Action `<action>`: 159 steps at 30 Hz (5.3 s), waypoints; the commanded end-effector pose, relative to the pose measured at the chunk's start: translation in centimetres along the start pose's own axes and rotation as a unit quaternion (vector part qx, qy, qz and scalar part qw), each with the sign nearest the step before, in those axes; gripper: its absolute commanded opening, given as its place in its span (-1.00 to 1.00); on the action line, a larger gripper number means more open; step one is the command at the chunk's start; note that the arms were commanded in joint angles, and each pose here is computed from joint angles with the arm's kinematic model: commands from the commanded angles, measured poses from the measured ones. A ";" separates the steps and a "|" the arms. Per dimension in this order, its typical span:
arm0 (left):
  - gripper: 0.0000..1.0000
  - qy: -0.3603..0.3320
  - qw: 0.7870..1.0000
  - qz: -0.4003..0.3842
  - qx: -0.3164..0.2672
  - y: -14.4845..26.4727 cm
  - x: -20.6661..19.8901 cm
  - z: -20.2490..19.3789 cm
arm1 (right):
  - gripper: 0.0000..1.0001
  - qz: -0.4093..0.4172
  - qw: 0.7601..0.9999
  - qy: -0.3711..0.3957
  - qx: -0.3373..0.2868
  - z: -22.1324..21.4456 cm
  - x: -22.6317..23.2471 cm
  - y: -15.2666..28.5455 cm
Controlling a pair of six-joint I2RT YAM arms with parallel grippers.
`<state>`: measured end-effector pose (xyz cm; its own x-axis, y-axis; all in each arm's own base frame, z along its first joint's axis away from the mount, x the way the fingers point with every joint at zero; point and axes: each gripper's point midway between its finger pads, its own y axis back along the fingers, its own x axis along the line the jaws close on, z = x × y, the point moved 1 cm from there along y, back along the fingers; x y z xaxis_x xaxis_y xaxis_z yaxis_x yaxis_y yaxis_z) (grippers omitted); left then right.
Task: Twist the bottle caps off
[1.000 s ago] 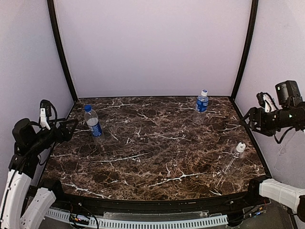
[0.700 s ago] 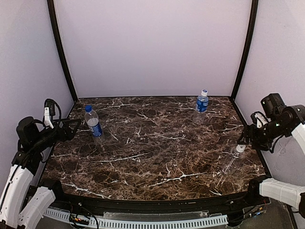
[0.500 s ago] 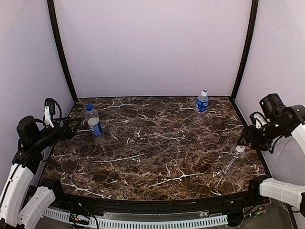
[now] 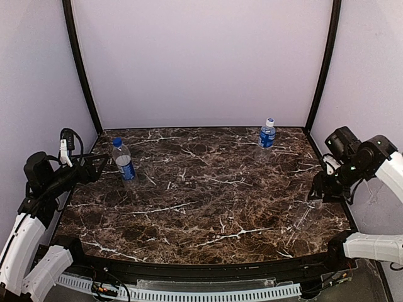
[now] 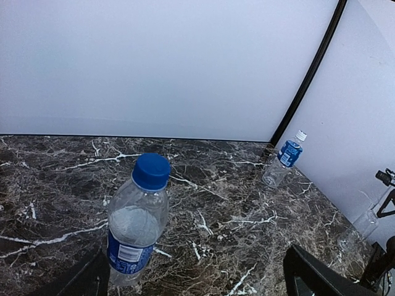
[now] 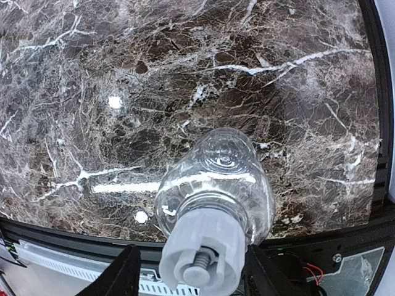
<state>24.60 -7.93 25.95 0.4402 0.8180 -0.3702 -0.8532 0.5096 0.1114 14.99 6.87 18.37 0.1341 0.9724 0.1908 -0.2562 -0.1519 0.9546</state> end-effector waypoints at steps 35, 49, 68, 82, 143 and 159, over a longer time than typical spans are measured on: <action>0.93 -0.169 0.964 -0.186 0.086 2.0 -9.0 0.3 | -1.00 0.391 0.858 0.311 -0.117 5.5 26.2 8.7; 0.97 -0.379 0.849 -0.262 0.258 -0.7 -12.5 -2.8 | -1.00 0.485 0.739 0.458 -0.092 3.6 43.1 9.9; 0.58 -0.330 0.875 -0.260 0.242 -5.0 -14.6 -3.7 | -1.00 0.502 0.733 0.451 -0.081 3.1 43.8 8.7; -0.01 -0.360 0.893 -0.169 0.210 -6.7 -12.2 -2.3 | 0.52 0.459 0.818 0.334 -0.095 6.5 42.0 8.5; -0.12 -0.262 0.802 -0.455 0.286 1.0 -19.5 -7.5 | -0.91 0.273 0.183 0.873 -0.360 -8.5 40.1 8.6; -0.12 -0.379 0.891 -0.163 0.190 -7.0 -12.4 -4.0 | 0.97 0.416 0.637 0.544 -0.353 2.7 39.7 15.3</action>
<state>19.90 -24.48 25.09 0.9488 0.2971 0.1075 -0.3078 0.7925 0.5266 15.26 43.56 37.25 -0.8913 -0.0438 -0.4512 -0.1203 -0.9368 0.3285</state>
